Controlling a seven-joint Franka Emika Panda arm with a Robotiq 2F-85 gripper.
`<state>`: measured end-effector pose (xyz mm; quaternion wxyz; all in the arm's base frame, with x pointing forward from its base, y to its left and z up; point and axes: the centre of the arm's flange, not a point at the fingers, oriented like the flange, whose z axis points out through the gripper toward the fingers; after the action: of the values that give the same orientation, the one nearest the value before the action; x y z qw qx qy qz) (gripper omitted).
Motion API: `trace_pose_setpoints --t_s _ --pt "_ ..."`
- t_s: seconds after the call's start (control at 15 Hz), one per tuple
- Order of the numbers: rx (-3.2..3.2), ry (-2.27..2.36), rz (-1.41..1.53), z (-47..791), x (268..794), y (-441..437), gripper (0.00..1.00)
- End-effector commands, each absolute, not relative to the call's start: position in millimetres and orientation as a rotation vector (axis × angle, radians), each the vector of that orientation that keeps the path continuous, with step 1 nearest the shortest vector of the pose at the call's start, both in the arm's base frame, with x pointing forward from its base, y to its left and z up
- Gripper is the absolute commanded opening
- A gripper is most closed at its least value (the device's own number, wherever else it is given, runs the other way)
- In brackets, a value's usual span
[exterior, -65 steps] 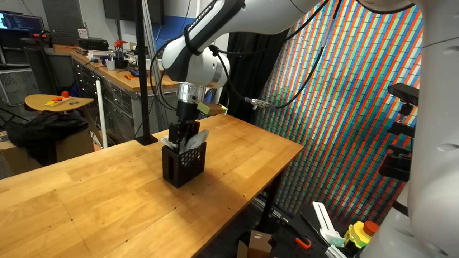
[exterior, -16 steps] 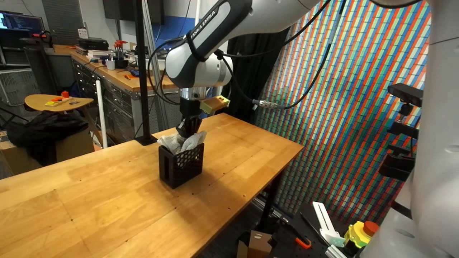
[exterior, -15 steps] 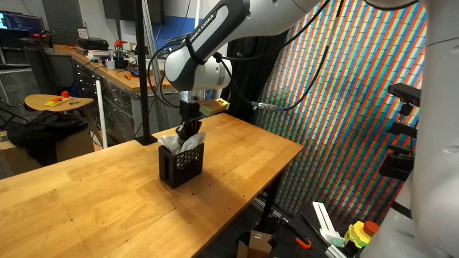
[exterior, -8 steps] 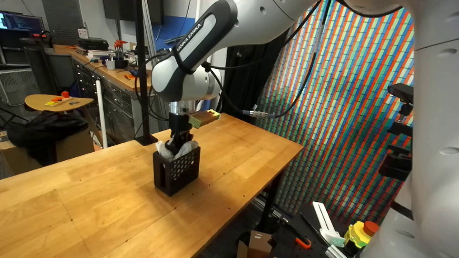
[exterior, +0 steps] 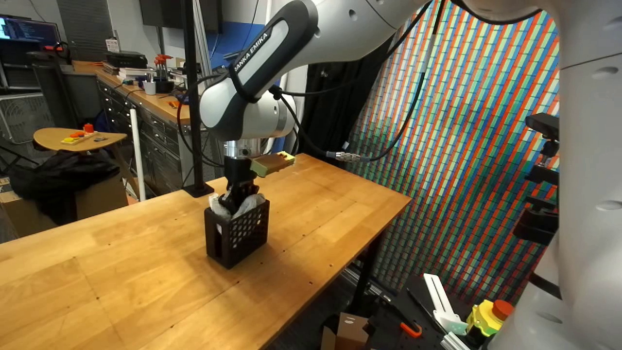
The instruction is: Put the white towel in the black basket.
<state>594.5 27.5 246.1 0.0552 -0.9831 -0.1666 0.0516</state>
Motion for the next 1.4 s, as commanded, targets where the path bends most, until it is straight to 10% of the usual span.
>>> trace_pose_setpoints --t_s 0.0,1.33 --pt "-2.965 -0.422 0.167 226 589 24 0.01" --pt "-3.063 -0.411 0.136 288 570 16 0.01"
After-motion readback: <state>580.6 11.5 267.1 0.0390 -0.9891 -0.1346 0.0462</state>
